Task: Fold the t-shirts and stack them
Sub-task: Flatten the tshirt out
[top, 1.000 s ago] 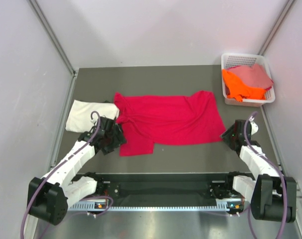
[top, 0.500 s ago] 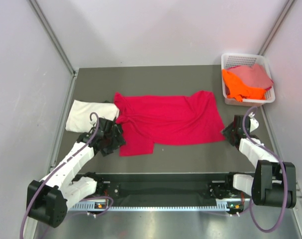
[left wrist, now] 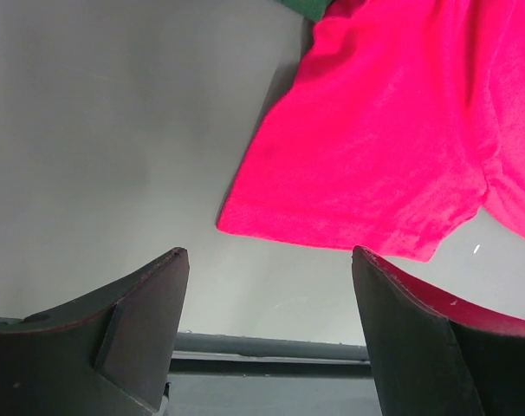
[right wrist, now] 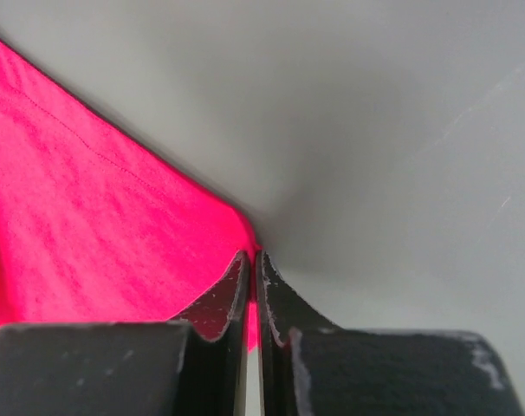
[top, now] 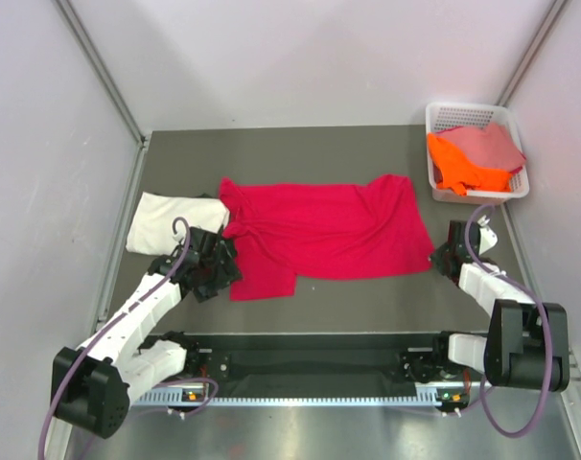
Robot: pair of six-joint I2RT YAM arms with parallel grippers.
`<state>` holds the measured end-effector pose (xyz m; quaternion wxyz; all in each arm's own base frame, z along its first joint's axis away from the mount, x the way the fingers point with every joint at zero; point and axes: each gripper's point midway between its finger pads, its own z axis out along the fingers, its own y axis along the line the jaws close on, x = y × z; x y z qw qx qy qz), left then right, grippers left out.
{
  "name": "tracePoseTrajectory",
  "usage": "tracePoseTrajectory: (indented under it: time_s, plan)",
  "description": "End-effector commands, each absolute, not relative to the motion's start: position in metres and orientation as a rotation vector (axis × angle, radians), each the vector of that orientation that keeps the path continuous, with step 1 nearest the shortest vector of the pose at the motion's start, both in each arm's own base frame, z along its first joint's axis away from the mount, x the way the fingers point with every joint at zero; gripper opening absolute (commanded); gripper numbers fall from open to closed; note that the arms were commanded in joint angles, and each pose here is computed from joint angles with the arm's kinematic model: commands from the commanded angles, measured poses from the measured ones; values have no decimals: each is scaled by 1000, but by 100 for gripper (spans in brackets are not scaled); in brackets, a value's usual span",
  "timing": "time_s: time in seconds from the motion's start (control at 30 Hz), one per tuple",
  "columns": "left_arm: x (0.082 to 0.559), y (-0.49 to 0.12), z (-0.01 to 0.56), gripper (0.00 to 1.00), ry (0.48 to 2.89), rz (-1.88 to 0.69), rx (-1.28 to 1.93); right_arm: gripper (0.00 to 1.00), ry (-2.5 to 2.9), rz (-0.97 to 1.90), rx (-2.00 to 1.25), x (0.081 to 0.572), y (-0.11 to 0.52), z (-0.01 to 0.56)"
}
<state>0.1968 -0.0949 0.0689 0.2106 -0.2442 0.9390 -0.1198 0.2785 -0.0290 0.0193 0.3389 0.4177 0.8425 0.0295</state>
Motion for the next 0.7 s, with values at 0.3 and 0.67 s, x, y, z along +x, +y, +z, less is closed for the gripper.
tracePoseTrajectory:
  time_s: [0.3, 0.67]
  plan:
    - [181, -96, 55, 80, 2665, -338, -726, 0, 2140, 62, 1020, 286, -36, 45]
    - [176, -102, 37, 79, 2736, -341, -742, 0, 2123, 72, 1007, 284, -35, 40]
